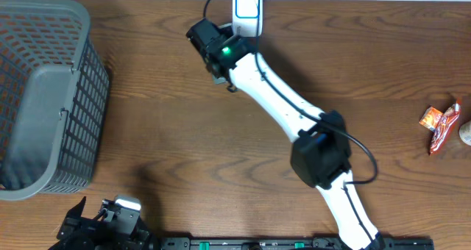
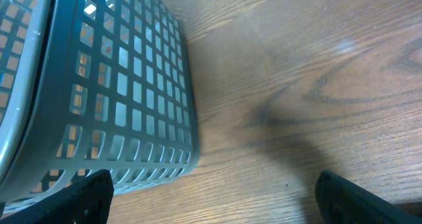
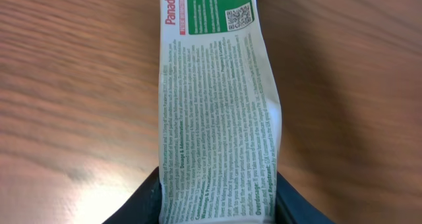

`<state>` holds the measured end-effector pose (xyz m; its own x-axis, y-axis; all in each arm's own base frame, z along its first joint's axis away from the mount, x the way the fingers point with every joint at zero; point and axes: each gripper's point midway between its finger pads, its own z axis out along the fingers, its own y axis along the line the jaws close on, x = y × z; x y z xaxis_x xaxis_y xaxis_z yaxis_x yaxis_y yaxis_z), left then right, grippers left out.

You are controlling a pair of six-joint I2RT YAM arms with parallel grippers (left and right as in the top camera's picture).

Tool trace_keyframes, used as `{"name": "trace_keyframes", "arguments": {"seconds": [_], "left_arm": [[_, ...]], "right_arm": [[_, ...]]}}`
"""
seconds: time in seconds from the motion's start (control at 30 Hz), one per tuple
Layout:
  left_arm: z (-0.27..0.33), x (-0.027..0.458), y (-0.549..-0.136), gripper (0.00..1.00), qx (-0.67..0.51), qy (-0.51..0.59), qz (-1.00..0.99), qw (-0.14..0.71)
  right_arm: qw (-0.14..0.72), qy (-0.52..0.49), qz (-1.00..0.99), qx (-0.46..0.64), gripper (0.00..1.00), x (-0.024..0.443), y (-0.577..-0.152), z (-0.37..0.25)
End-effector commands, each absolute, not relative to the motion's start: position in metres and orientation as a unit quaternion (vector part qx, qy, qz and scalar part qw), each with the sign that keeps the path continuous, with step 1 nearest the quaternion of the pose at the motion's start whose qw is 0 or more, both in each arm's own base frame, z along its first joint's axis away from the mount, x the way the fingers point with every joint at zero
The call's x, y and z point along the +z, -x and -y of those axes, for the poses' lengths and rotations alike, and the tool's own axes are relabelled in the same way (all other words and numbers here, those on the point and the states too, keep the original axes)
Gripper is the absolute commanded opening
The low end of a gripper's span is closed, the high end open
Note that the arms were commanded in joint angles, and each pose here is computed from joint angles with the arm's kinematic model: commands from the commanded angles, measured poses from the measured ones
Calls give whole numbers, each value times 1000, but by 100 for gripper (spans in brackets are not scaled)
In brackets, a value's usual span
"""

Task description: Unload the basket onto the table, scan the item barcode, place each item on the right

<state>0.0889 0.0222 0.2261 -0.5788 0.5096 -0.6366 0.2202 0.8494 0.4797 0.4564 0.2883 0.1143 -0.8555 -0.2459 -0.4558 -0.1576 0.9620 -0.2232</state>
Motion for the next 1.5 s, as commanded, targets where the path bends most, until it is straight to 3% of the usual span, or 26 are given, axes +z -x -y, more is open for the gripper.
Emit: {"name": "trace_keyframes", "arguments": {"seconds": [0.0,0.27,0.57,1.1,1.47], "left_arm": [[-23,227,-89,98,179,-211,-869,410],[-23,227,-89,98,179,-211,-869,410],[-23,227,-89,98,179,-211,-869,410],[-23,227,-89,98,179,-211,-869,410],[-23,227,-89,98,179,-211,-869,410]], "right_arm": [[257,54,-961,-90,1,156,-452,-258],[175,-38,-977,-115,1,182,-417,-181],[77,-127,-969,-200,1,178,-400,-67],[31,-394,-874,-285,1,156,-375,185],[17,-501,-821,-274,3,128,-333,271]]}}
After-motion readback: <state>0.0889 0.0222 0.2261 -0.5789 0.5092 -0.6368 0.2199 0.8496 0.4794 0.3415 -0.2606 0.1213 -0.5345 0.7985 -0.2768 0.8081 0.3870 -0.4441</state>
